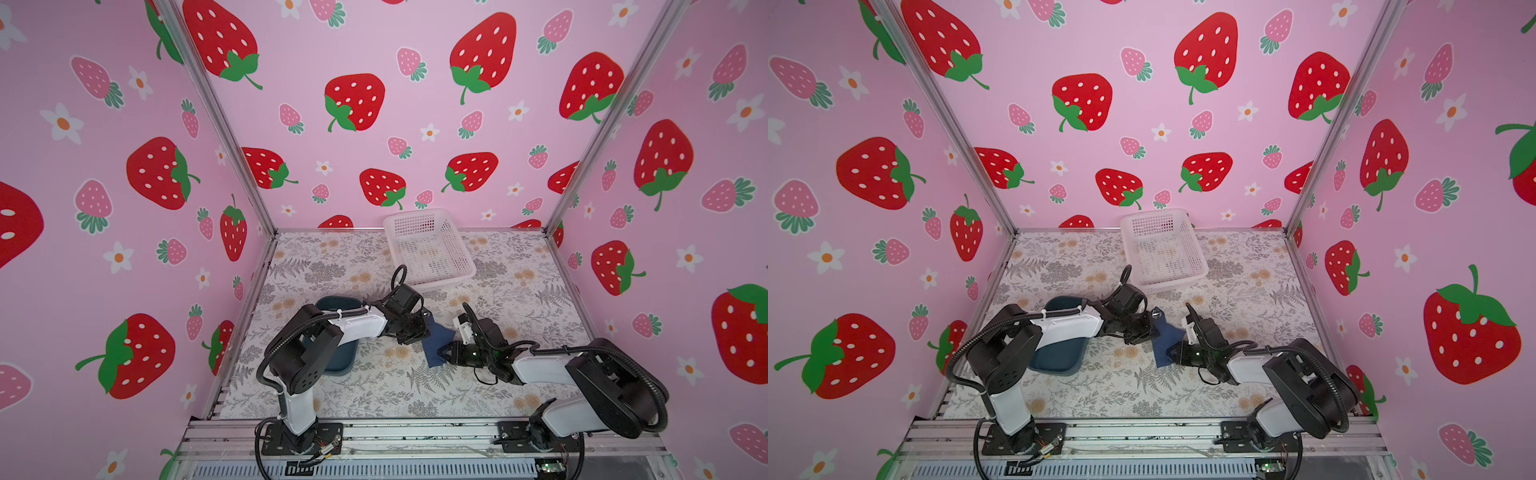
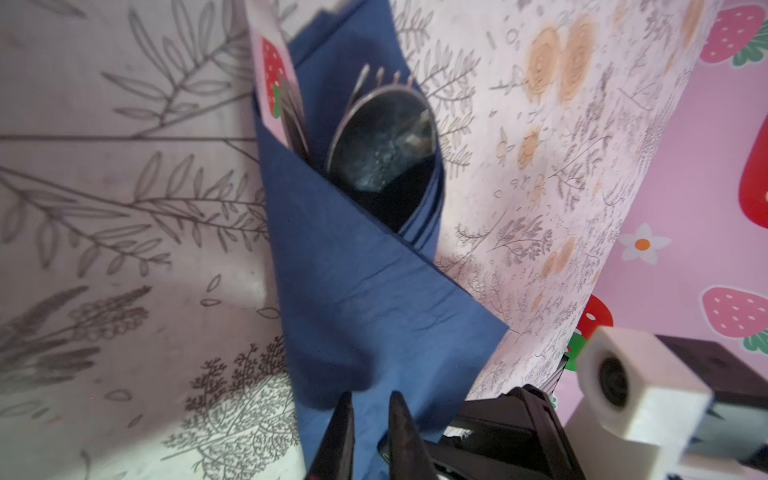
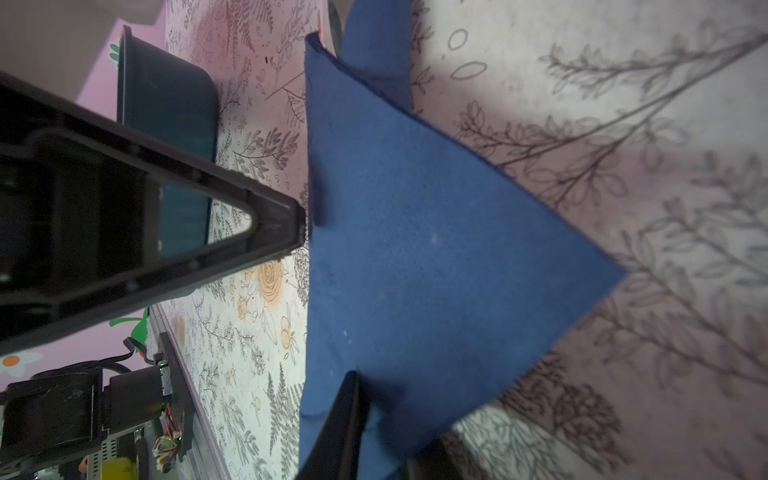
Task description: Place the utensils on the paper napkin and roll it up
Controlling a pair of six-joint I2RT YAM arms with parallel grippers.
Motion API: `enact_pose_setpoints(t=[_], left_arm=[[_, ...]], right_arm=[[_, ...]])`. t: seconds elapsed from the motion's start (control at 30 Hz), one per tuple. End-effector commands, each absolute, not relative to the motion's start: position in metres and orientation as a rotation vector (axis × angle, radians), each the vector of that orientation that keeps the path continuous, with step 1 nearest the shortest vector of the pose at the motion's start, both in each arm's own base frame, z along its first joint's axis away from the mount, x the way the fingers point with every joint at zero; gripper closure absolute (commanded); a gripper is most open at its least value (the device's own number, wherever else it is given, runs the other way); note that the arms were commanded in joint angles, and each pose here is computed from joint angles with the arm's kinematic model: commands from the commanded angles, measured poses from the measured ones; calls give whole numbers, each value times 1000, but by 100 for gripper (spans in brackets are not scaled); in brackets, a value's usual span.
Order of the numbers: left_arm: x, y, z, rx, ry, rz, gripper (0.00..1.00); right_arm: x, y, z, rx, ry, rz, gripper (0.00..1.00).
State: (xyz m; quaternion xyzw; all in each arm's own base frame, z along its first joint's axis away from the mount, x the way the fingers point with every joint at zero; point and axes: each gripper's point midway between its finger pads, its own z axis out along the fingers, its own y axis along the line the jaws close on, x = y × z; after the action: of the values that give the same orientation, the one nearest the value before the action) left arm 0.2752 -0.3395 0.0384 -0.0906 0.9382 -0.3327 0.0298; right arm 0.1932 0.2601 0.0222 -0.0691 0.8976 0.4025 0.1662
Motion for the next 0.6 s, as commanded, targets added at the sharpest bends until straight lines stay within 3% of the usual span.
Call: enact_pose_setpoints(t=[0.0,0.23,0.57], left_arm=[[278,-356,49,-243,2873,-1098,83],[275,-356,38,-252,2898,-1077,84],[275,-356,35,-249,2902,-1067,84]], right_arm=[[176,244,-4,-158,2676,1068,80],[177,246,-2,-154,2668,1077,78],[187,255,12,-162,2619,1112,62]])
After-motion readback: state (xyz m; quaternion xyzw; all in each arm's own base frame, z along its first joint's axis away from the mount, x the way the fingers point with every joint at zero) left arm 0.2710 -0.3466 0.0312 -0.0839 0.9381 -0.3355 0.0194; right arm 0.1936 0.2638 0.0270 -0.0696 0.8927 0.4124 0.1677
